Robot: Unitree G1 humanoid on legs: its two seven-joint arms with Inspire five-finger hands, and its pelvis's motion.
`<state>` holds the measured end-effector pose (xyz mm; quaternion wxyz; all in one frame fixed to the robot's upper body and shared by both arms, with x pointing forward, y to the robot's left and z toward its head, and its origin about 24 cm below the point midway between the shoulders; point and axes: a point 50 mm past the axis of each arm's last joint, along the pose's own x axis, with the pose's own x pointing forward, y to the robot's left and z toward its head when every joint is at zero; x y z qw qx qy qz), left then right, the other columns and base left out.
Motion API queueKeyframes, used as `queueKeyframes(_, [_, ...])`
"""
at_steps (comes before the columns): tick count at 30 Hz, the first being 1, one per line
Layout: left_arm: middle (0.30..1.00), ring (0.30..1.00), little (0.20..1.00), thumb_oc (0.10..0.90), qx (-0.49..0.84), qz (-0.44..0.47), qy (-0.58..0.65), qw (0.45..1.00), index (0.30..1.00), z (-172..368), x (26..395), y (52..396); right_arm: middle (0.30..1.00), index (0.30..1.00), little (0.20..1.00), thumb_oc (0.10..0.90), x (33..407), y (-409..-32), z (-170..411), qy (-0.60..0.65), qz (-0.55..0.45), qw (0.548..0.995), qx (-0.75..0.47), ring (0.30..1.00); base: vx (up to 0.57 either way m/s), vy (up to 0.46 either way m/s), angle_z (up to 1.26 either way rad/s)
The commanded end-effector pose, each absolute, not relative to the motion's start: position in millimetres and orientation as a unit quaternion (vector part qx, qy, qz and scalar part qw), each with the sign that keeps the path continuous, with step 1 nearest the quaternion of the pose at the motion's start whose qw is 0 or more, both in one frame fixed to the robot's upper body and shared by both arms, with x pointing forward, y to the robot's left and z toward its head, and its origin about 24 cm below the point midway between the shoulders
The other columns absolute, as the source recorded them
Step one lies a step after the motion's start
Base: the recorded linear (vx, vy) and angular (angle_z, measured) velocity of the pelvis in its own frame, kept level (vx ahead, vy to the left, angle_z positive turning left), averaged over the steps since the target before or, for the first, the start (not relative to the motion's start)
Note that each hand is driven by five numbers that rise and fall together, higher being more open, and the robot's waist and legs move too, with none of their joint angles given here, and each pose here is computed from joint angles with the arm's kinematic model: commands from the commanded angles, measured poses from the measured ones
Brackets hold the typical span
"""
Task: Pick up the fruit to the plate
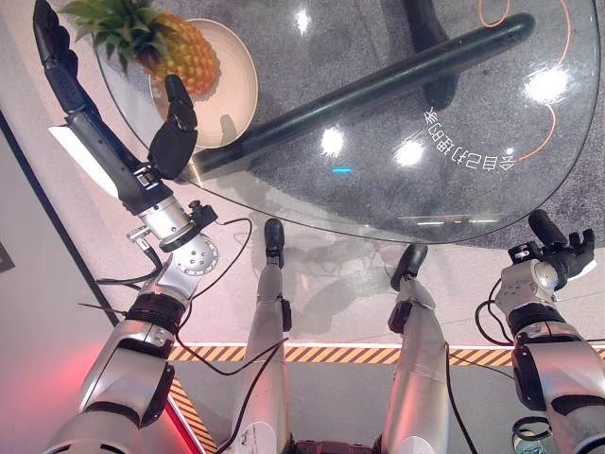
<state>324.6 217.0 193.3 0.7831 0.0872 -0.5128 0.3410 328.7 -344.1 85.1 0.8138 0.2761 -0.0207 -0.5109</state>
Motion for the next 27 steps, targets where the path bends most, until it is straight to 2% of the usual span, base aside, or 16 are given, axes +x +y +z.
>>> queueKeyframes(1, [0.900, 0.900, 0.900, 0.800, 0.015, 0.360, -0.589, 0.723, 0.900, 230.5, 315.1, 221.1, 0.900, 0.900, 0.900, 0.800, 309.0, -377.6, 102.8, -0.075, -0.552, 0.794, 0.245, 0.900, 0.00, 0.000, 0.00])
queueKeyframes(8, [0.900, 0.900, 0.900, 0.800, -0.017, 0.362, -0.562, 0.744, 0.900, 225.4, 315.6, 227.7, 0.900, 0.900, 0.900, 0.800, 305.6, -378.6, 97.3, -0.070, -0.552, 0.794, 0.243, 0.900, 0.00, 0.000, 0.00])
queueKeyframes(13, [0.900, 0.900, 0.900, 0.800, -0.102, 0.350, -0.479, 0.798, 0.900, 207.9, 319.8, 249.9, 0.900, 0.900, 0.900, 0.800, 299.1, -379.3, 86.0, -0.060, -0.557, 0.793, 0.239, 0.900, 0.00, 0.000, 0.00])
queueKeyframes(17, [0.900, 0.900, 0.900, 0.800, -0.169, 0.366, -0.388, 0.829, 0.900, 177.9, 320.7, 278.8, 0.900, 0.900, 0.900, 0.800, 287.8, -383.0, 70.9, -0.040, -0.567, 0.790, 0.230, 0.900, -0.01, 0.014, 0.02])
queueKeyframes(27, [0.900, 0.900, 0.900, 0.800, -0.158, 0.400, -0.215, 0.877, 0.900, 103.5, 306.1, 315.5, 0.900, 0.900, 0.900, 0.800, 243.3, -391.2, 20.3, 0.042, -0.596, 0.781, 0.182, 0.900, 0.02, 0.061, -0.03])
